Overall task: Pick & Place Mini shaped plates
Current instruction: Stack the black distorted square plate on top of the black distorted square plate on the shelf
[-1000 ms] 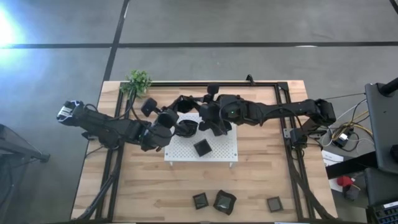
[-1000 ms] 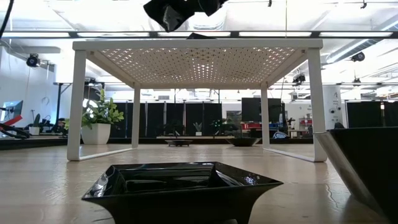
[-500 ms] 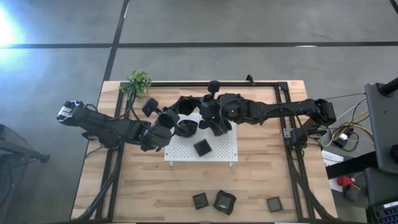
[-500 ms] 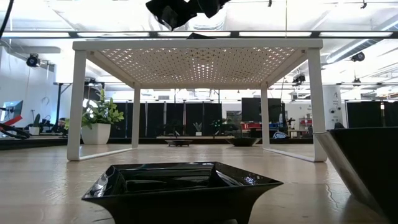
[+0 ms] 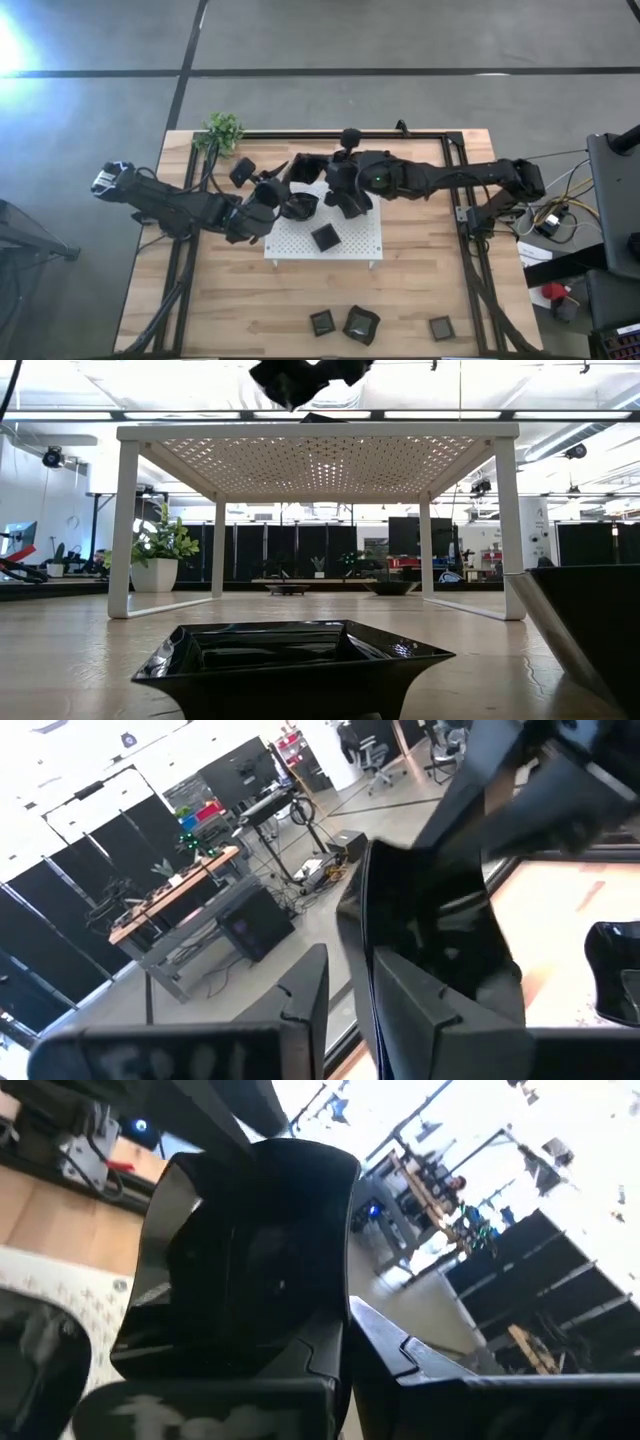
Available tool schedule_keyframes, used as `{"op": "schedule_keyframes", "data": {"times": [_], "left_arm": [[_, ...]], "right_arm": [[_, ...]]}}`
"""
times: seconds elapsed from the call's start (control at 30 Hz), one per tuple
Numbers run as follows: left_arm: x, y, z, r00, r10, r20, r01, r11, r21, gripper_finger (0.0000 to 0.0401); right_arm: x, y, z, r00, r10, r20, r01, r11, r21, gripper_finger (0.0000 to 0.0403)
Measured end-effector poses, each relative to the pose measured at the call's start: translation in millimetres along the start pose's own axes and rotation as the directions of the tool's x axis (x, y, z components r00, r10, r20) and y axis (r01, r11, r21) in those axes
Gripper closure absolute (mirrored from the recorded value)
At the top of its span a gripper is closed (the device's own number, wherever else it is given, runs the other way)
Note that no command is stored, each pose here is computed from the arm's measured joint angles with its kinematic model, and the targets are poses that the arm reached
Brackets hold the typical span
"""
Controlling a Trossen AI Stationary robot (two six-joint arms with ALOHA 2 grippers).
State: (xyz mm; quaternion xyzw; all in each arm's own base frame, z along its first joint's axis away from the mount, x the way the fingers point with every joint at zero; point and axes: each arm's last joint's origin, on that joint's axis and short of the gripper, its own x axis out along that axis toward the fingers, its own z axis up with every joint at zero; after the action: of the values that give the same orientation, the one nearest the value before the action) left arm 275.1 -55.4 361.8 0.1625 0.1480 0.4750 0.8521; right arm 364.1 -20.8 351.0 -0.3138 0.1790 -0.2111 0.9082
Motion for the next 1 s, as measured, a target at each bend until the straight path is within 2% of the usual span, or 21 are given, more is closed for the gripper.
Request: {"op": "schedule_keyframes", "data": {"times": [0.27, 0.37, 0.47, 0.6, 0.73, 0.87, 1.0], "left_arm": [[-0.2, 1.4, 0.4, 1.000, 0.018, 0.000, -0.018, 1.000, 0.008, 0.0323], [-0.5, 2.1, 0.8, 1.000, 0.017, 0.001, -0.017, 1.000, 0.004, 0.0323], [-0.7, 3.0, 1.2, 1.000, 0.017, 0.002, -0.017, 1.000, 0.000, 0.0323], [-1.1, 4.5, 1.8, 1.000, 0.015, 0.004, -0.015, 1.000, -0.005, 0.0323], [-1.5, 5.8, 2.3, 1.000, 0.015, 0.005, -0.015, 1.000, -0.009, 0.0323], [-1.6, 6.4, 2.6, 1.000, 0.014, 0.005, -0.014, 1.000, 0.019, 0.0323], [-1.6, 6.4, 2.6, 1.000, 0.013, 0.005, -0.014, 0.997, 0.078, 0.0323]], "right_arm": [[-31.0, -17.8, -6.0, 0.992, 0.045, -0.115, -0.040, 0.998, 0.045, 0.0395], [-44.4, -26.5, -6.5, 0.990, 0.054, -0.130, -0.039, 0.993, 0.114, 0.0395], [-58.3, -34.0, -8.9, 0.985, 0.070, -0.159, -0.032, 0.972, 0.232, 0.0395], [-75.0, -41.2, -14.6, 0.973, 0.099, -0.210, 0.002, 0.901, 0.433, 0.0395], [-87.5, -44.2, -22.0, 0.952, 0.131, -0.275, 0.055, 0.814, 0.578, 0.0395], [-93.2, -42.1, -30.1, 0.922, 0.170, -0.347, 0.098, 0.767, 0.635, 0.0395], [-96.3, -36.2, -35.9, 0.879, 0.302, -0.370, 0.070, 0.686, 0.724, 0.0394]]}}
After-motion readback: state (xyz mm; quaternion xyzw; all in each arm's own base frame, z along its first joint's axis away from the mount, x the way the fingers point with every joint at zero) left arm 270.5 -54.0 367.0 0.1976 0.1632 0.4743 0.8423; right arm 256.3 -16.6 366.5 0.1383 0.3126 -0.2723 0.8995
